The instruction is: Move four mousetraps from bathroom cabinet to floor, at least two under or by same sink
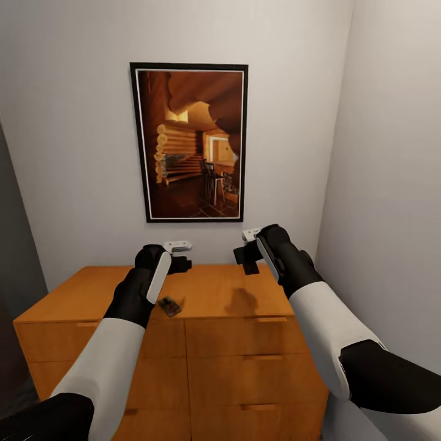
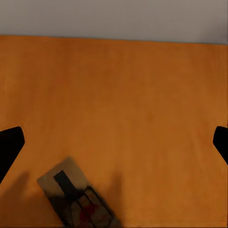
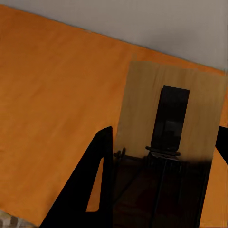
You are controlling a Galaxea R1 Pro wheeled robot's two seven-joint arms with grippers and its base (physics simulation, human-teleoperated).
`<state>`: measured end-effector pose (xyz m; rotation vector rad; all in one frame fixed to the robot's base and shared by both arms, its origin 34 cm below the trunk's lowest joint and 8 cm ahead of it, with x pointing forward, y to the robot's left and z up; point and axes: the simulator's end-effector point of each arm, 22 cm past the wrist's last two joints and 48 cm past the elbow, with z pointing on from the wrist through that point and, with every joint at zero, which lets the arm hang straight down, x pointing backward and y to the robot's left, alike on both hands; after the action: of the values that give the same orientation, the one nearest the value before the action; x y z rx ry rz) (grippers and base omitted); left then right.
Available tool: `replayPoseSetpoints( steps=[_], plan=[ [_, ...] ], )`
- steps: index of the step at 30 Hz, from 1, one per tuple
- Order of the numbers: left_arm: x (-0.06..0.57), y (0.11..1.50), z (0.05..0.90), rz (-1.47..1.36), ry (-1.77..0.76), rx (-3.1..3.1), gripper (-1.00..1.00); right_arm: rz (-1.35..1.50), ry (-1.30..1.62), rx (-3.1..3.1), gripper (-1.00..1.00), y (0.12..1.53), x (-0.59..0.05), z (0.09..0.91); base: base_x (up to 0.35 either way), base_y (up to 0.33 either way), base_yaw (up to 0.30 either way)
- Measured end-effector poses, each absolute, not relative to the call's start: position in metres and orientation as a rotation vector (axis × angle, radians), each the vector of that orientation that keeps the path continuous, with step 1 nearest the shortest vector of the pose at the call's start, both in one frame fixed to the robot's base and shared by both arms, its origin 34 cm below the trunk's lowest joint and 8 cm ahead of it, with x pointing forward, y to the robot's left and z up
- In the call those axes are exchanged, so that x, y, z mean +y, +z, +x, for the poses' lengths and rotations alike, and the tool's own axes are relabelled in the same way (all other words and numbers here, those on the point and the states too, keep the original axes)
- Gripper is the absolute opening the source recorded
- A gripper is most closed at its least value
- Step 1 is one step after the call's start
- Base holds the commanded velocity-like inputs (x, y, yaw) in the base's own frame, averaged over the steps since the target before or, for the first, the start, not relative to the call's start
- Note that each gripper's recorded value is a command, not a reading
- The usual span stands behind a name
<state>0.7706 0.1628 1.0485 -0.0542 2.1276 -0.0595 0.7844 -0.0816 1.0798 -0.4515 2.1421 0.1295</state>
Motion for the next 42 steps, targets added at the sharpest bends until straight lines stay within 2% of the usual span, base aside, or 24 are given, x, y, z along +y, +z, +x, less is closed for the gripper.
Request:
replayPoseSetpoints(
  steps=[7, 16, 24, 35, 42],
  plan=[
    [0.177, 1.048, 0.770, -0.092, 0.006, 2.130, 1.00, -0.452, 0.129, 2.142, -1.00, 1.080, -0.082, 0.784, -0.254, 0.000, 0.000],
    [0.180, 1.040, 0.770, -0.101, 0.028, 2.148, 1.00, -0.451, 0.130, 2.142, -1.00, 1.080, -0.082, 0.784, -0.032, 0.000, 0.000],
    [0.219, 1.038, 0.763, -0.229, 0.205, 2.150, 1.00, -0.451, 0.129, 2.142, -1.00, 1.080, -0.082, 0.784, -0.001, 0.000, 0.000],
    [0.222, 1.031, 0.757, -0.299, 0.198, 2.179, 1.00, -0.451, 0.130, 2.143, -1.00, 1.080, -0.082, 0.784, 0.000, 0.000, 0.000],
    [0.202, 1.020, 0.757, -0.298, 0.079, 2.223, 1.00, -0.451, 0.132, 2.149, -1.00, 1.077, -0.082, 0.784, 0.000, 0.000, 0.000]
  ],
)
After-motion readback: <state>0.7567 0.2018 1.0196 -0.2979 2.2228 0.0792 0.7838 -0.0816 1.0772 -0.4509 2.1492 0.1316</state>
